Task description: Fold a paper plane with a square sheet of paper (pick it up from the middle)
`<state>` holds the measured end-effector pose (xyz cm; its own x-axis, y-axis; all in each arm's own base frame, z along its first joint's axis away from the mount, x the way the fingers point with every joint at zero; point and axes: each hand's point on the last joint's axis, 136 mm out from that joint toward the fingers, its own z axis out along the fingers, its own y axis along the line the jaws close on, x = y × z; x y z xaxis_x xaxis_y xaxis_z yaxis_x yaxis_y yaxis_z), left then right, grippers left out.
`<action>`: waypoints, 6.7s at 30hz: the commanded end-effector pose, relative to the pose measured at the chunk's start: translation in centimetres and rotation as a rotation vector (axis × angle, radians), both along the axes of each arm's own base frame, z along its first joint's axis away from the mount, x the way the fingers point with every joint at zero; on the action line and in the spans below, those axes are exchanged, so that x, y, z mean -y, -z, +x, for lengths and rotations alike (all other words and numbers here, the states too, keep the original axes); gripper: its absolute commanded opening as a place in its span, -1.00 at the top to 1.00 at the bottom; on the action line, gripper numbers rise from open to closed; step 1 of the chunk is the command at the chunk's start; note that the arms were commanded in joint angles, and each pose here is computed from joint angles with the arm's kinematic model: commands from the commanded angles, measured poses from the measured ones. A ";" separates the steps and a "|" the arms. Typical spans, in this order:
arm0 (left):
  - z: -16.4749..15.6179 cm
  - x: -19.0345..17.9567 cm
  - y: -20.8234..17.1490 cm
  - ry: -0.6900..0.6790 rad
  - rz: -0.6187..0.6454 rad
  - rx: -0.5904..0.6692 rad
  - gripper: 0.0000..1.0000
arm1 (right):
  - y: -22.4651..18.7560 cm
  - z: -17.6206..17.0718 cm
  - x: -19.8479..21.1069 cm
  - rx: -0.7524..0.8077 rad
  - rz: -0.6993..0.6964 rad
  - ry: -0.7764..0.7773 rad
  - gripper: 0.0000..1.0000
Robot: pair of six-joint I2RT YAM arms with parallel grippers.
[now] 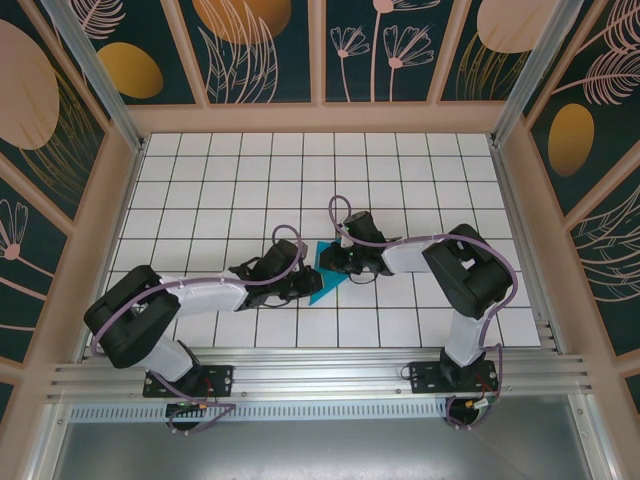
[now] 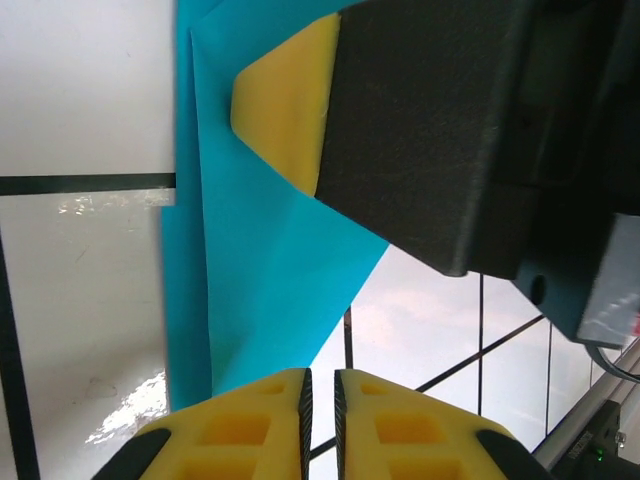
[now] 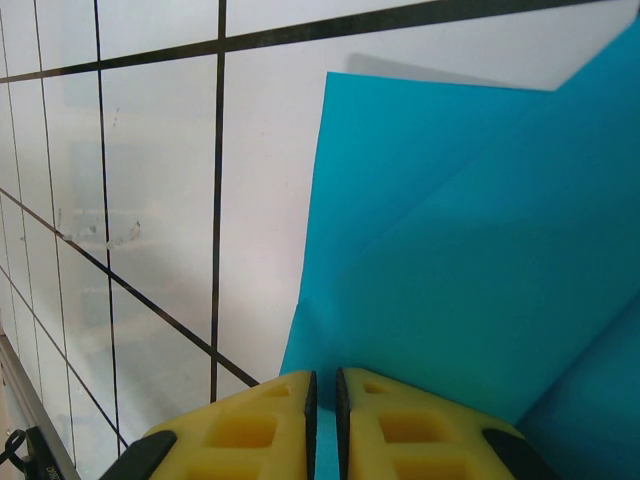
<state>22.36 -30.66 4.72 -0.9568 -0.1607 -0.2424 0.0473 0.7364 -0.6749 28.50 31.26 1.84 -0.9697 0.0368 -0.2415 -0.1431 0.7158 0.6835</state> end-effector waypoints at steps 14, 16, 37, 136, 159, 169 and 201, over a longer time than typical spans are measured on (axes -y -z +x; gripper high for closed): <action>-3.5 -1.8 4.5 0.019 0.008 -0.123 0.68 | 6.0 -2.4 3.3 -0.120 -0.195 0.029 0.67; -3.9 -2.2 4.9 0.015 0.012 -0.135 0.68 | 6.0 -2.4 3.3 -0.118 -0.198 0.030 0.67; -6.1 -3.4 3.3 0.009 -0.001 -0.205 0.72 | 6.5 -2.4 3.4 -0.120 -0.219 0.034 0.67; -5.3 -6.6 11.5 -0.148 0.183 -0.286 1.00 | 1.6 6.0 4.7 0.040 -0.078 0.093 0.81; -5.5 -6.5 11.6 -0.135 0.178 -0.289 1.00 | 1.2 11.5 7.8 0.045 -0.099 0.170 0.76; -5.3 -6.3 11.5 -0.125 0.184 -0.281 1.00 | -6.6 10.6 6.9 0.159 0.017 0.138 0.70; -4.5 -4.4 9.3 -0.063 0.121 -0.238 1.00 | 4.6 0.0 3.2 -0.065 -0.112 0.038 0.85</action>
<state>21.89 -30.25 1.19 -0.9554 -0.2589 -0.1419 -0.0656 0.6547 -0.7530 29.45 30.51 1.69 -0.9732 0.0177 -0.2295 -0.1540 0.6909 0.7064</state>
